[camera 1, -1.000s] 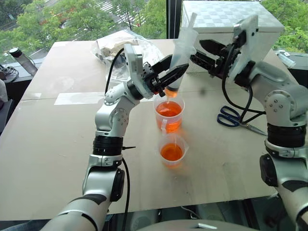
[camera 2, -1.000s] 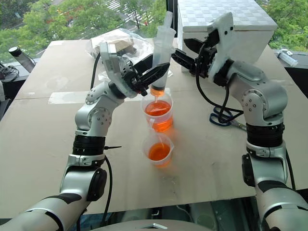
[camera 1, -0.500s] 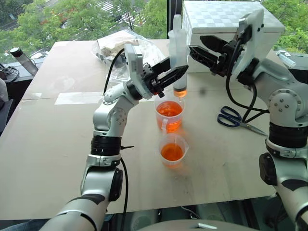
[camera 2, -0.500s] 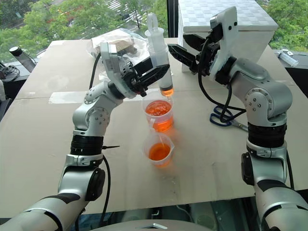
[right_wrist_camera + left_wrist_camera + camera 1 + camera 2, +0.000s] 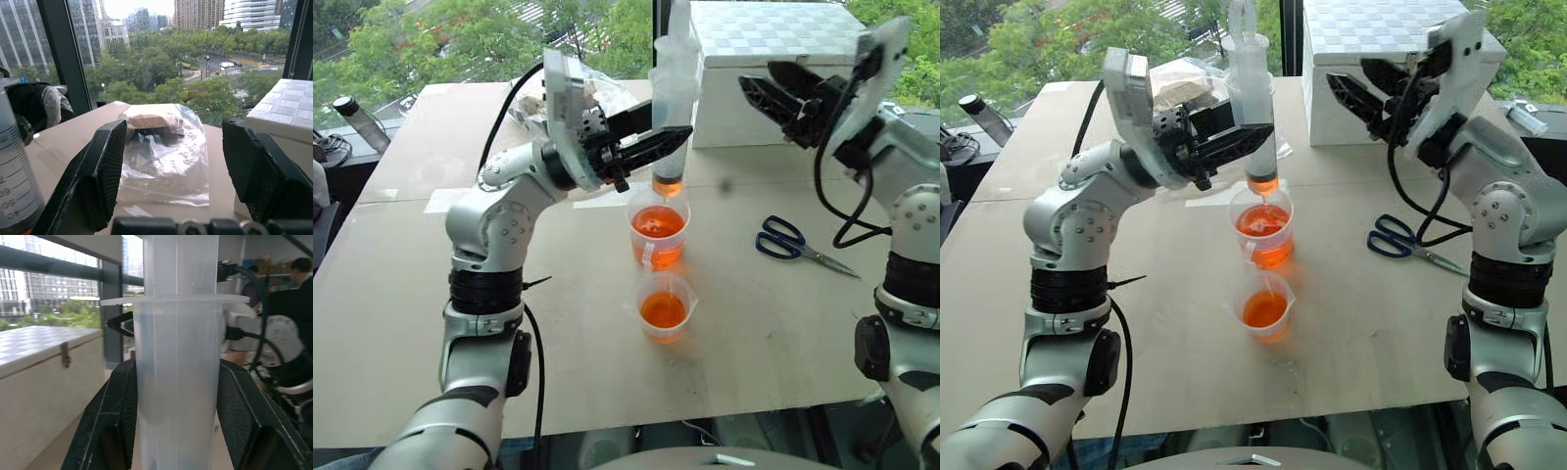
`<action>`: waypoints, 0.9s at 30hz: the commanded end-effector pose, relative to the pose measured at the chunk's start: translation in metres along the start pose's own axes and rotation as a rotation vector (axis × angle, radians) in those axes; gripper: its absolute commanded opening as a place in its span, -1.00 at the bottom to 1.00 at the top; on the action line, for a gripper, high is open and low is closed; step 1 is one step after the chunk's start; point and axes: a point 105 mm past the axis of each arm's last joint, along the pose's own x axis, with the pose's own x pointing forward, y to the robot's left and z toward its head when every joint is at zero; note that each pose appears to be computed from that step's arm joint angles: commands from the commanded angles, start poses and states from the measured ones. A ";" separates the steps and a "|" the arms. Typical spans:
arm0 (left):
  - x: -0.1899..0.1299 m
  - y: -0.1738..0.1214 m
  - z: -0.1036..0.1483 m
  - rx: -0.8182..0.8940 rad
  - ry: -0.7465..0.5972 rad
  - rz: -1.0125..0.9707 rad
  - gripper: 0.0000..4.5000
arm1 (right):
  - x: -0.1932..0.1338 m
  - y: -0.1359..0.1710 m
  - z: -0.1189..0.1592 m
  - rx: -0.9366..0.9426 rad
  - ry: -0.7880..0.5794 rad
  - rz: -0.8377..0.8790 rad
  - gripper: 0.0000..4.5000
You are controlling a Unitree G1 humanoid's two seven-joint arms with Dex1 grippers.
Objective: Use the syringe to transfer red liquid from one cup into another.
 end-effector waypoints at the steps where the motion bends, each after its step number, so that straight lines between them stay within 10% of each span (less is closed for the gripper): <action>1: 0.001 -0.026 0.017 -0.026 -0.046 -0.126 -0.04 | -0.012 0.010 0.033 -0.042 -0.099 0.068 0.46; 27: -0.021 -0.088 -0.041 -0.089 0.126 -0.203 -0.04 | -0.077 0.049 0.021 0.070 0.073 0.277 0.46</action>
